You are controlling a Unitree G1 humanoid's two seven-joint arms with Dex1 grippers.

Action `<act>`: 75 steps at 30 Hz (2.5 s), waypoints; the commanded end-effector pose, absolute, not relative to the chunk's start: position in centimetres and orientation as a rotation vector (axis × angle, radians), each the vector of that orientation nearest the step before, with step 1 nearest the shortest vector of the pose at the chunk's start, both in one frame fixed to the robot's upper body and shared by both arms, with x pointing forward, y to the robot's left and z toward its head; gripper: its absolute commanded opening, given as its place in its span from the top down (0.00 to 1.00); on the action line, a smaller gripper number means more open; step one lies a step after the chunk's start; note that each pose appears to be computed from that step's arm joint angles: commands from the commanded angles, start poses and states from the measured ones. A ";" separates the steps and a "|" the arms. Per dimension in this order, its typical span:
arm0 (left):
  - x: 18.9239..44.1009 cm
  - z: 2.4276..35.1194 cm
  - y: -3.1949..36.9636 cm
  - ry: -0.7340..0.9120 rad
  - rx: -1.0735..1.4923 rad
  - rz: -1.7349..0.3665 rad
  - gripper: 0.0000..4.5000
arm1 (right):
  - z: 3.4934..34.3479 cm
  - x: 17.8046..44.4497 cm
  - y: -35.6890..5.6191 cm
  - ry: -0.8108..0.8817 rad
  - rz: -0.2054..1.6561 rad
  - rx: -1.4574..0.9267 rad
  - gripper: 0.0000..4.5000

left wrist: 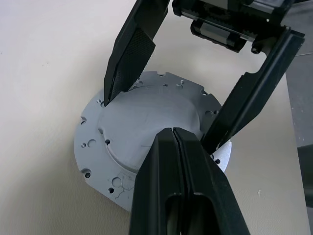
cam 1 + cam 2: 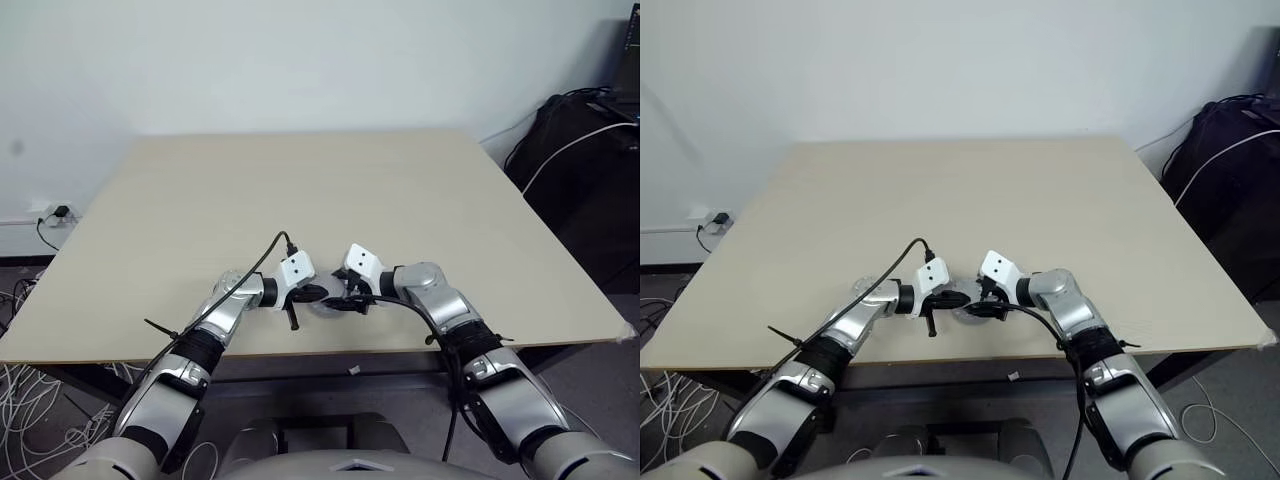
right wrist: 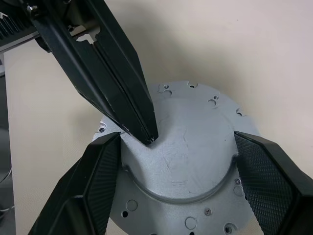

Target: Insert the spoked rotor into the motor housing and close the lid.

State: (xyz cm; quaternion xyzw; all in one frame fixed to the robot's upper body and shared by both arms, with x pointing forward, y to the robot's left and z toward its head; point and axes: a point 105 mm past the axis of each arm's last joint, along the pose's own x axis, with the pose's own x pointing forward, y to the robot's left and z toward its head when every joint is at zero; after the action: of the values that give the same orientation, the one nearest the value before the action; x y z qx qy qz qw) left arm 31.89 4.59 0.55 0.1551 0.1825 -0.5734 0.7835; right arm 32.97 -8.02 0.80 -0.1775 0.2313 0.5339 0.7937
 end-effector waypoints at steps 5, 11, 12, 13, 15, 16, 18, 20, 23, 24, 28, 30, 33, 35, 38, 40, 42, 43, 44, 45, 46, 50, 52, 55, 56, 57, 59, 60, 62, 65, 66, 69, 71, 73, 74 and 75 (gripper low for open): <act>32.3 0.5 4.4 0.422 0.346 -1.209 0.99 | 0.7 32.5 -8.9 0.529 1.153 -0.398 0.27; 32.0 0.5 3.9 0.411 0.334 -1.222 1.00 | 1.0 32.5 -9.0 0.536 1.151 -0.389 0.01; 32.0 0.5 3.9 0.410 0.331 -1.222 1.00 | 1.1 32.5 -9.0 0.532 1.147 -0.389 0.01; 32.0 0.5 3.9 0.410 0.328 -1.223 1.00 | 1.1 32.5 -9.0 0.529 1.146 -0.388 0.01; 32.0 0.5 3.9 0.411 0.327 -1.224 1.00 | 1.3 32.5 -8.9 0.525 1.147 -0.383 0.01; 32.0 0.5 3.9 0.412 0.328 -1.225 1.00 | 1.5 32.5 -8.9 0.520 1.150 -0.380 0.01; 31.9 0.4 3.9 0.413 0.328 -1.228 1.00 | 2.0 32.4 -9.0 0.505 1.151 -0.375 0.01; 31.9 0.4 3.9 0.415 0.328 -1.230 1.00 | 2.4 32.4 -9.1 0.493 1.148 -0.369 0.01; 31.8 0.3 3.9 0.419 0.326 -1.234 1.00 | 3.1 32.7 -9.3 0.470 1.130 -0.359 0.01; 31.8 0.3 3.9 0.420 0.326 -1.235 1.00 | 3.2 32.7 -9.4 0.465 1.124 -0.359 0.01; 31.7 0.2 3.9 0.424 0.323 -1.238 1.00 | 3.8 33.0 -9.9 0.448 1.097 -0.350 0.01; 31.6 0.1 3.9 0.424 0.322 -1.239 1.00 | 4.1 33.2 -10.2 0.438 1.072 -0.341 0.01; 31.5 0.0 3.8 0.425 0.321 -1.243 1.00 | 4.4 33.1 -10.6 0.435 1.067 -0.333 0.01; 31.5 0.0 3.8 0.427 0.320 -1.244 1.00 | 4.8 32.5 -10.9 0.435 1.086 -0.331 0.01; 31.5 -0.1 3.8 0.428 0.320 -1.245 1.00 | 5.7 31.4 -11.3 0.438 1.116 -0.298 0.01; 31.5 -0.2 3.8 0.430 0.319 -1.244 1.00 | 6.3 31.3 -12.0 0.443 1.079 -0.272 0.01; 31.4 -0.3 3.8 0.431 0.320 -1.245 1.00 | 6.9 32.5 -13.1 0.439 0.968 -0.227 0.01; 31.4 -0.3 3.8 0.432 0.321 -1.246 1.00 | 7.5 33.3 -13.7 0.430 0.898 -0.179 0.01; 31.4 -0.4 3.8 0.432 0.321 -1.247 1.00 | 8.0 34.0 -14.1 0.422 0.842 -0.125 0.01; 31.4 -0.4 3.8 0.433 0.322 -1.247 1.00 | 8.4 34.4 -14.4 0.424 0.793 -0.061 0.01; 31.4 -0.4 3.8 0.433 0.322 -1.248 1.00 | 8.6 34.7 -14.7 0.441 0.753 -0.012 0.01; 31.4 -0.4 3.7 0.432 0.323 -1.251 1.00 | 8.3 34.7 -15.1 0.514 0.662 0.105 0.01; 31.4 -0.4 3.7 0.432 0.323 -1.252 1.00 | 7.9 34.2 -14.7 0.573 0.668 0.171 0.01; 31.4 -0.5 3.7 0.433 0.323 -1.253 1.00 | 7.3 33.6 -14.2 0.631 0.671 0.230 0.01; 31.4 -0.5 3.7 0.433 0.323 -1.254 1.00 | 7.2 33.4 -14.0 0.641 0.672 0.246 0.01; 31.4 -0.5 3.7 0.434 0.323 -1.254 1.00 | 7.2 33.3 -13.8 0.650 0.673 0.263 0.01; 31.4 -0.5 3.8 0.434 0.323 -1.255 1.00 | 7.2 33.3 -13.7 0.661 0.664 0.294 0.01; 31.4 -0.5 3.8 0.434 0.323 -1.254 1.00 | 7.1 33.3 -13.7 0.672 0.656 0.302 0.01; 31.4 -0.5 3.8 0.434 0.323 -1.255 1.00 | 6.7 33.4 -13.8 0.691 0.633 0.318 0.01; 31.4 -0.5 3.8 0.435 0.323 -1.257 1.00 | 5.4 33.6 -14.3 0.757 0.555 0.339 0.01; 31.4 -0.5 3.8 0.435 0.323 -1.257 1.00 | 5.0 33.6 -14.4 0.778 0.532 0.352 0.01; 31.4 -0.4 3.7 0.436 0.323 -1.259 1.00 | 3.4 33.3 -14.6 0.875 0.455 0.406 0.01; 31.4 -0.4 3.7 0.435 0.322 -1.260 1.00 | 3.1 33.1 -14.3 0.909 0.454 0.435 0.01; 31.4 -0.4 3.7 0.435 0.322 -1.261 1.00 | 3.0 32.9 -13.8 0.939 0.465 0.494 0.01; 31.4 -0.4 3.7 0.435 0.322 -1.262 1.00 | 3.0 32.8 -13.7 0.948 0.467 0.515 0.01; 31.4 -0.4 3.7 0.436 0.321 -1.262 1.00 | 3.0 32.9 -13.5 0.956 0.471 0.539 0.01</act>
State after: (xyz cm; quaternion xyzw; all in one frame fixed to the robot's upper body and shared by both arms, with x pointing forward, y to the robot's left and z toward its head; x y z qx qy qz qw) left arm 31.71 3.52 0.50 0.1417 0.1795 -0.5814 0.7808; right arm 32.07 -13.85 1.59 0.2397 0.4677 0.2098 0.8245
